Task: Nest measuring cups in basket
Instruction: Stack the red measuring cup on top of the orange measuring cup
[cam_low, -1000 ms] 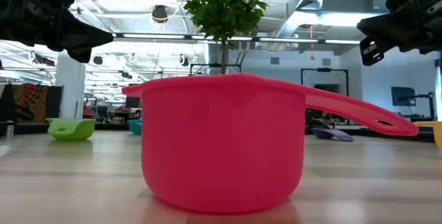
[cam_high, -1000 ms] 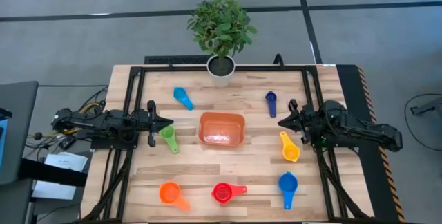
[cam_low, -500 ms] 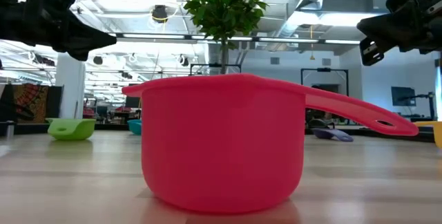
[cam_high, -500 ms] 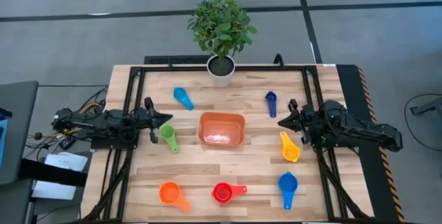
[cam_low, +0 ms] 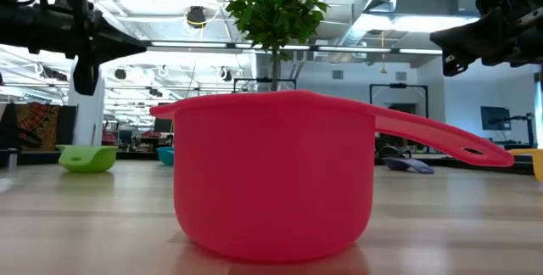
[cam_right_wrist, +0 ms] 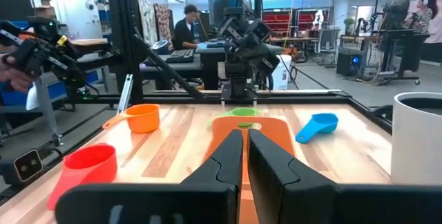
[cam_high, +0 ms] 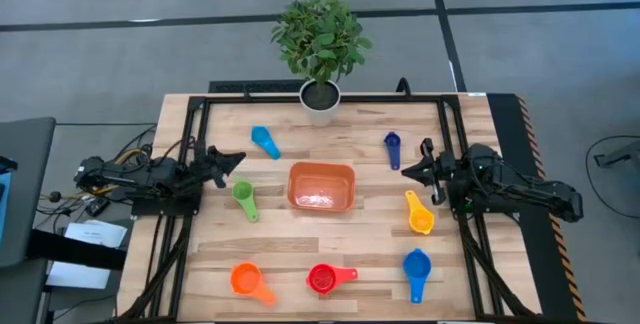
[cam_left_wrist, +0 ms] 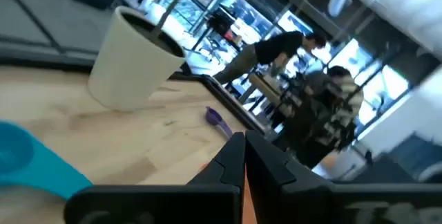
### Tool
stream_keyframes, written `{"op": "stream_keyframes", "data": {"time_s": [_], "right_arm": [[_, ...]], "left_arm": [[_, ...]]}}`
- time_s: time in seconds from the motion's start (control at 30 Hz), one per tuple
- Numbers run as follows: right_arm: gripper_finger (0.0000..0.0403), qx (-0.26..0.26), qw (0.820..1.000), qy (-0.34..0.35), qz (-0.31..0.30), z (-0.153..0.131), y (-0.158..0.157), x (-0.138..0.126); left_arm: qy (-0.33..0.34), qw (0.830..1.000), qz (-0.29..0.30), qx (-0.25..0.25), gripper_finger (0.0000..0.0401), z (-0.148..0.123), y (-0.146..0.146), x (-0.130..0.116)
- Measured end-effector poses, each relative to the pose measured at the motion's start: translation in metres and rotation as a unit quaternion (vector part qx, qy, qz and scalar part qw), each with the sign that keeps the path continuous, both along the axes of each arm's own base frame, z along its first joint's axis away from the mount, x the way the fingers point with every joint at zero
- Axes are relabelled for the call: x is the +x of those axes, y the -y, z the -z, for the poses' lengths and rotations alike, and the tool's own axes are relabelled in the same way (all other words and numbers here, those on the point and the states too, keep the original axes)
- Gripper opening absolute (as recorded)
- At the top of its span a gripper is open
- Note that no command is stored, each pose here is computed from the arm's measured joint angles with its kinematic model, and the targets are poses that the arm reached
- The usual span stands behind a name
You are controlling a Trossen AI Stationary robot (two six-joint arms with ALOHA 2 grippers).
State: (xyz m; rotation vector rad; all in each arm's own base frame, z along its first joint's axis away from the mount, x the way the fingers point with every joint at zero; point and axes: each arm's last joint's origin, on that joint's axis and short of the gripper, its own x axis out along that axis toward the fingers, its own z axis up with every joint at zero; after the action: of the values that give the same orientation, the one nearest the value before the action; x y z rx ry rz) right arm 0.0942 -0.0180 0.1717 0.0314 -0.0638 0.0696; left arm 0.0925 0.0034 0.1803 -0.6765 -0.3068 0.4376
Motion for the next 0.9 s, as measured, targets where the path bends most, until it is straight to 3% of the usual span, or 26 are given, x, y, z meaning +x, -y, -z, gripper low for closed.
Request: {"op": "stream_keyframes", "data": {"time_s": [0.1, 0.17, 0.27, 0.37, 0.47, 0.57, 0.63, 0.7, 0.73, 0.9], "right_arm": [[0.0049, -0.001, 1.0, 0.016, 0.007, -0.003, 0.0, 0.0], [0.0049, 0.027, 0.999, 0.042, 0.009, -0.009, 0.0, -0.001], [0.0049, 0.106, 0.991, 0.074, 0.041, -0.015, 0.003, -0.002], [0.0049, 0.209, 0.971, 0.089, 0.08, -0.015, 0.006, -0.002], [0.0049, 0.334, 0.929, 0.119, 0.107, -0.017, 0.009, -0.004], [0.0049, 0.455, 0.862, 0.164, 0.152, -0.016, 0.014, -0.005], [0.0049, 0.51, 0.818, 0.198, 0.177, -0.016, 0.016, -0.007], [0.0049, 0.545, 0.786, 0.224, 0.189, -0.016, 0.018, -0.008], [0.0049, 0.549, 0.78, 0.23, 0.196, -0.016, 0.018, -0.008], [0.0049, 0.526, 0.795, 0.204, 0.221, -0.013, 0.019, -0.007]], "left_arm": [[-0.001, 1.0, -0.001, -0.003, 0.0, 0.0, 0.0, 0.0], [-0.004, 1.0, -0.01, -0.006, 0.0, 0.001, 0.0, 0.001], [0.006, 1.0, -0.022, -0.021, 0.0, 0.0, -0.001, 0.002], [0.018, 0.999, -0.017, -0.029, 0.0, -0.002, 0.0, 0.004], [0.002, 1.0, -0.001, -0.016, 0.0, -0.006, 0.001, 0.008], [-0.005, 1.0, 0.03, 0.001, 0.0, -0.02, 0.003, 0.012], [-0.012, 0.998, 0.058, 0.008, 0.0, -0.028, 0.005, 0.016], [-0.026, 0.996, 0.084, 0.019, 0.0, -0.035, 0.008, 0.021], [-0.027, 0.995, 0.097, 0.022, 0.0, -0.04, 0.009, 0.023], [-0.053, 0.983, 0.172, 0.035, 0.0, -0.063, 0.018, 0.033]]}}
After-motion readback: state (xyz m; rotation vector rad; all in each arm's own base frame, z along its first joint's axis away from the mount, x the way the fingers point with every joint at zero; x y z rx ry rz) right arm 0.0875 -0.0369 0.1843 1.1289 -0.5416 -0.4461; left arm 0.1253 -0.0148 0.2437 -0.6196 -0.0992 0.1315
